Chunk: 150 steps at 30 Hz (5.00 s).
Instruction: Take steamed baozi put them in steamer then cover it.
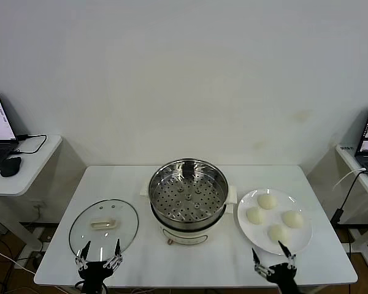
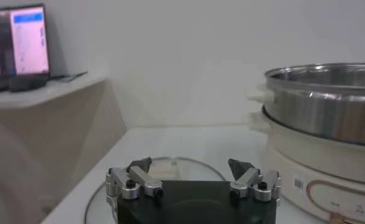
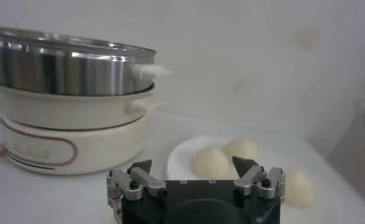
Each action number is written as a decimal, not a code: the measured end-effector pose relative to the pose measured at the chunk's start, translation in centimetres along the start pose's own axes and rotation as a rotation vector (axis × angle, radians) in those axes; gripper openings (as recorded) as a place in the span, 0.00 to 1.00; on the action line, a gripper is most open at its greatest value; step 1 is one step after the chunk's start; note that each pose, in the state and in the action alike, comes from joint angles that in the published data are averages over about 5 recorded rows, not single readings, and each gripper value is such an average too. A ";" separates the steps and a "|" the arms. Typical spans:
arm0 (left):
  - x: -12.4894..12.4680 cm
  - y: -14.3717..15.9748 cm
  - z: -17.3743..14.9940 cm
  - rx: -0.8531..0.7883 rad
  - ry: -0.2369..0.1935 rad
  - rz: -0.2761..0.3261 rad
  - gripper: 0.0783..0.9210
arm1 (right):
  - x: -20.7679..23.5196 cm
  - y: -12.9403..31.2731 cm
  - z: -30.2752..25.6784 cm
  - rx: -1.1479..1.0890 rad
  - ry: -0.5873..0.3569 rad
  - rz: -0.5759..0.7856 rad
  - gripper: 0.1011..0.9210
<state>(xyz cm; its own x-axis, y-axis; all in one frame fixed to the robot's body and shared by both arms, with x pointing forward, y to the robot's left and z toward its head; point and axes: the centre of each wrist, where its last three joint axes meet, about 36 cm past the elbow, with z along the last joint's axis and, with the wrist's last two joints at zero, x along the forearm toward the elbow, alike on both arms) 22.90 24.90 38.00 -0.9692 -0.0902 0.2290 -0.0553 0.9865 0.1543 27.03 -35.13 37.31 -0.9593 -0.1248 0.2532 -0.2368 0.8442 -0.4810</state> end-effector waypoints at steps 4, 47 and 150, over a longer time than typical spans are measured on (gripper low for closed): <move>-0.4 0.3 -0.3 -0.033 -0.009 -0.001 0.88 | -1.9 -3.1 -0.5 0.148 0.007 -0.033 0.88; -2.0 1.9 -1.4 -0.221 -0.073 -0.157 0.88 | -28.5 -21.7 -10.2 0.880 0.380 -0.888 0.88; -2.6 4.8 -1.6 -0.252 -0.078 -0.196 0.88 | -36.3 -0.9 -39.6 1.609 -0.244 -1.168 0.62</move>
<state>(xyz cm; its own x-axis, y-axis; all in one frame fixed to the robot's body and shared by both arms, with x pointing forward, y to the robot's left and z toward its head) 25.55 29.68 39.66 -0.9621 -0.2544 0.0982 -0.1910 0.8856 0.4233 68.16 -10.76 61.79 -0.2332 -0.3372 0.9121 -0.4083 -0.8173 -0.4066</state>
